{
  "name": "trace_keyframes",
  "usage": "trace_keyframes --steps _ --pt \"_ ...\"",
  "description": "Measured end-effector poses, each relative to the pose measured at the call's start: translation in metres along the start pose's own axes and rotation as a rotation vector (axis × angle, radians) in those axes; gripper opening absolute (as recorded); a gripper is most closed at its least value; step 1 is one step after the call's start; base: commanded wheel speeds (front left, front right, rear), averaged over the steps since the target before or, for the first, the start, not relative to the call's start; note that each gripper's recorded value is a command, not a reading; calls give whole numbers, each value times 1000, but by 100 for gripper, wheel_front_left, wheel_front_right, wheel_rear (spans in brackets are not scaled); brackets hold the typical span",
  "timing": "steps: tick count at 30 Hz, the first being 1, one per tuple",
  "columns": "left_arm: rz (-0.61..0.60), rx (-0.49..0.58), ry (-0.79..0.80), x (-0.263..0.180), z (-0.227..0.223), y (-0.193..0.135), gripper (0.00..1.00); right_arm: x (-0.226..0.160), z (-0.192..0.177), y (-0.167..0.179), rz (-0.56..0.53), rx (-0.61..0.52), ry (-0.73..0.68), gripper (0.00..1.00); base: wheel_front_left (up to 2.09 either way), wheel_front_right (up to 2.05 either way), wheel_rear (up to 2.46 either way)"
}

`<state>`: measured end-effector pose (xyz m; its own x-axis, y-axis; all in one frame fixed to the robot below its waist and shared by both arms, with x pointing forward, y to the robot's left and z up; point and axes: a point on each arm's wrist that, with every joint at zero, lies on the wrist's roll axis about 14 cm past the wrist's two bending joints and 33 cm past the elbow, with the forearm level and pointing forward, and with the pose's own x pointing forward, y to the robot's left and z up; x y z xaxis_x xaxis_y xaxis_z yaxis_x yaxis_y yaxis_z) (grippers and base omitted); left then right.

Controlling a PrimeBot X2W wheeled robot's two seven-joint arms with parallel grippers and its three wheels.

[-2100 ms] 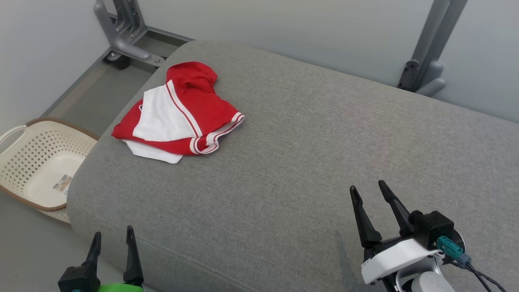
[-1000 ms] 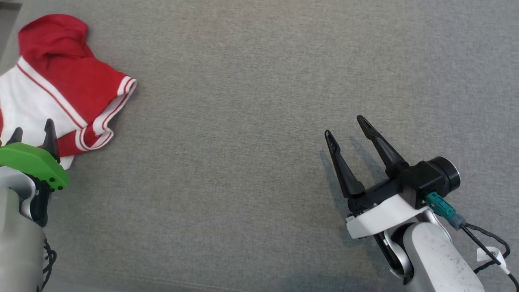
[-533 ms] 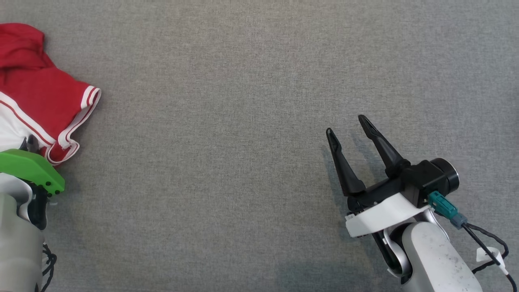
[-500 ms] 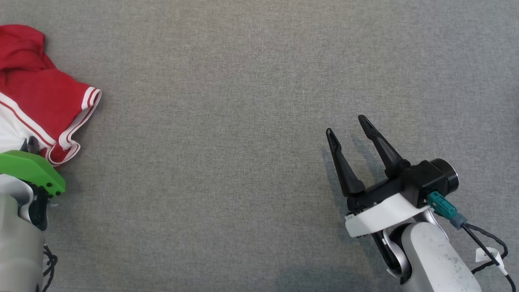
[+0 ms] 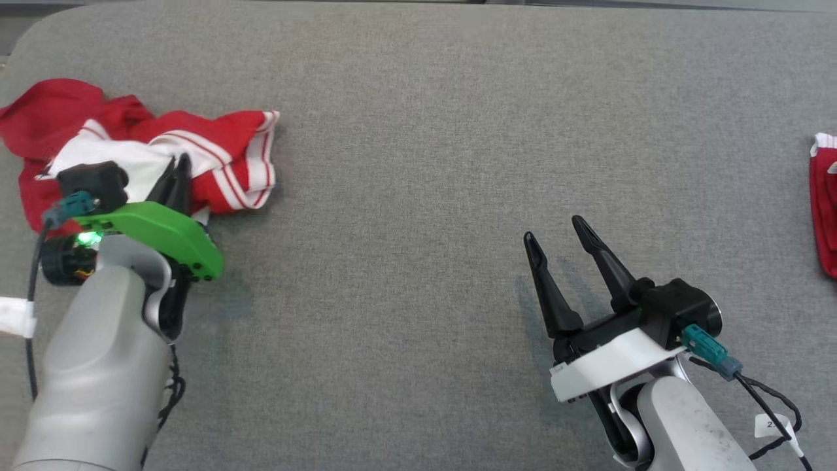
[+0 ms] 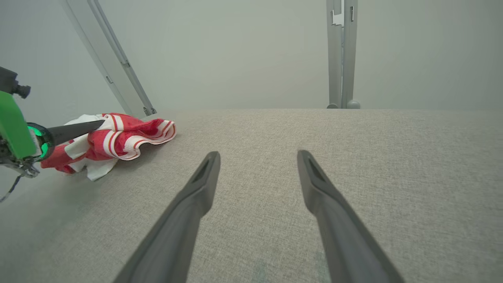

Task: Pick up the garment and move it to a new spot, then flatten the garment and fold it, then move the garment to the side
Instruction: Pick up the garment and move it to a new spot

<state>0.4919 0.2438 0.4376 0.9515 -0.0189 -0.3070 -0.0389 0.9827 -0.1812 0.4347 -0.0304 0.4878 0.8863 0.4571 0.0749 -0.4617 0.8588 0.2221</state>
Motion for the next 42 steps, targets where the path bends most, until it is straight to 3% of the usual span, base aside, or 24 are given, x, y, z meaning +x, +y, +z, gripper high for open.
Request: trace_keyframes --steps 13,18,24,26,28,33,42 --pt "-586 -85 -136 -27 24 -229 0 -36 27 -35 -146 3 -58 100 0 0 0" --pt "-725 -133 -110 -47 12 -284 0 -56 37 -54 -219 -10 -78 100 0 0 0" --pt "-847 -145 -36 -72 -16 -327 0 -77 43 -69 -291 -20 -88 100 0 0 0" --pt "-850 -146 -44 -74 -17 -332 0 -82 45 -72 -304 -22 -91 100 0 0 0" --pt "-839 -141 -59 -73 -16 -332 100 -84 47 -74 -313 -26 -96 100 0 0 0" --pt "-733 -102 -104 -61 -11 -305 100 -85 53 -71 -308 -28 -114 100 0 0 0" --pt "-394 12 -232 -56 4 -192 100 -90 59 -62 -294 -16 -133 100 0 0 0"
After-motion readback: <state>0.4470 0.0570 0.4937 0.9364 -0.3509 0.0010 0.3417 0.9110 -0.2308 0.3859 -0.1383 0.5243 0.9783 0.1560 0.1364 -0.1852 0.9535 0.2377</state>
